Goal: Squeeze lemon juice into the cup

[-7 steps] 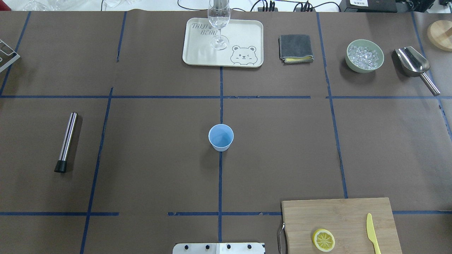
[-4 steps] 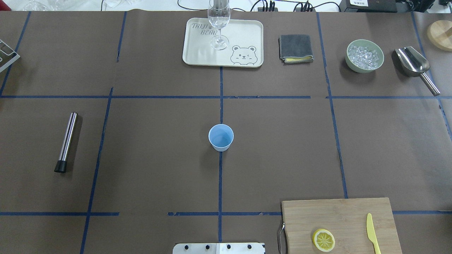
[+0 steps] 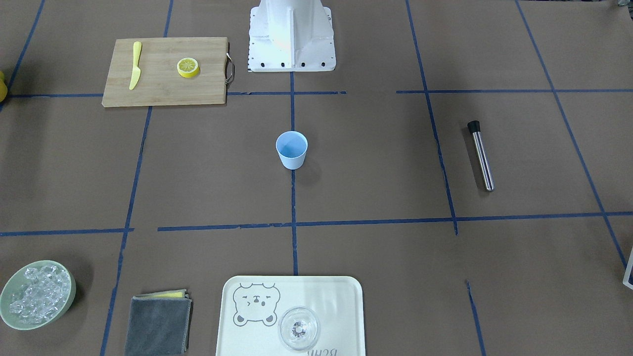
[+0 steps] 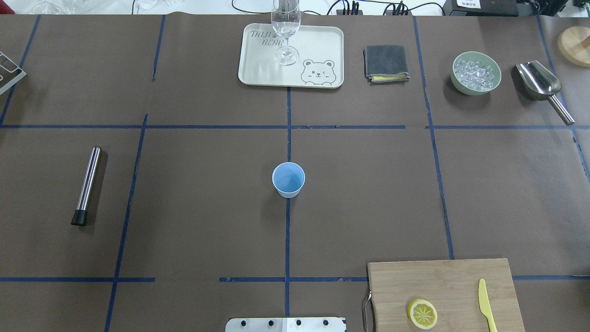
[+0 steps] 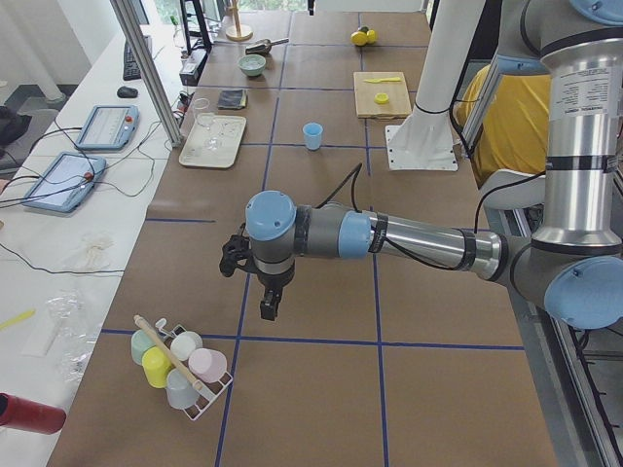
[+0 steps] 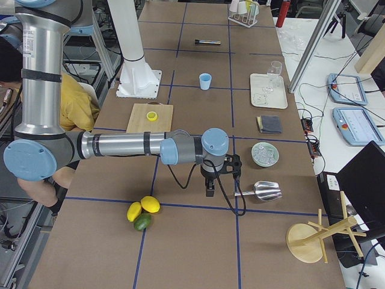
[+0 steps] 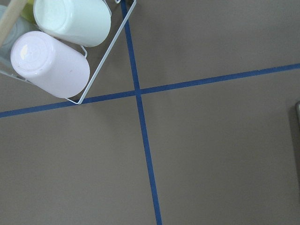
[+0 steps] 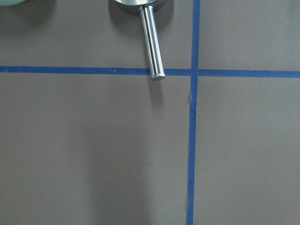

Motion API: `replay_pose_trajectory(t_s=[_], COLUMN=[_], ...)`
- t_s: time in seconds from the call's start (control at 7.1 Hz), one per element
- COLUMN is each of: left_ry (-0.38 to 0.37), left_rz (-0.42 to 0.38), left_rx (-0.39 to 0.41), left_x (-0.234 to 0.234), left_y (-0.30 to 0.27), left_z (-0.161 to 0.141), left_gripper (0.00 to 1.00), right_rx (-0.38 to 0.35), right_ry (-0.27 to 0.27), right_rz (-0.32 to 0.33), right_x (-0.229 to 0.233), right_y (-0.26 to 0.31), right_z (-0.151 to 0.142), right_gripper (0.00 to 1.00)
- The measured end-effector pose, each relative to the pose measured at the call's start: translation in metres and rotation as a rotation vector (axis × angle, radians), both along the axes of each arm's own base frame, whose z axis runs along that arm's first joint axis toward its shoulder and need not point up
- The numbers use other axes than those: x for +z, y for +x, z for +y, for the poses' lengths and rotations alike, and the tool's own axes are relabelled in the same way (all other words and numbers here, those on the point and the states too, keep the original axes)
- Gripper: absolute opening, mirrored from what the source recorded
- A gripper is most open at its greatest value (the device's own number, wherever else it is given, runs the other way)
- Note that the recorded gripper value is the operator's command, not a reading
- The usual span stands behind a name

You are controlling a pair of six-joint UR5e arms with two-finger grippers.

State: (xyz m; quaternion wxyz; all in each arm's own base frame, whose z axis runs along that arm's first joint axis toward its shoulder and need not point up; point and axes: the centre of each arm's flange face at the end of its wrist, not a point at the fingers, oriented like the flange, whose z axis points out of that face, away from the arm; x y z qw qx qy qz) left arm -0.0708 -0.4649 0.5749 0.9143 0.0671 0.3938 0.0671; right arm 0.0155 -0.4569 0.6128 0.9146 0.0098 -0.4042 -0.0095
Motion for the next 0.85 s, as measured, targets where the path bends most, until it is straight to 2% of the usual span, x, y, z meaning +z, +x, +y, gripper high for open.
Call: replay_pose_trajectory(t_s=[0.42, 0.7, 0.85], left_ry=[0.027, 0.054, 0.077], left_rz=[0.003, 0.003, 0.002], left_rx=[-0.002, -0.001, -0.001], left_x=[-0.006, -0.014, -0.016], left_y=[0.0, 0.0, 0.0], left_z=[0.0, -0.002, -0.002], left_gripper=[1.0, 1.0, 1.0], right_rx=[-0.029, -0.028, -0.013], right_ry=[0.087, 0.1, 0.075], right_rz=[-0.124, -0.192, -0.202], right_x=[-0.041, -0.072, -0.092], right_y=[-0.043, -0.106, -0.145], right_z=[0.015, 0.046, 0.062], right_gripper=[1.0, 1.0, 1.0])
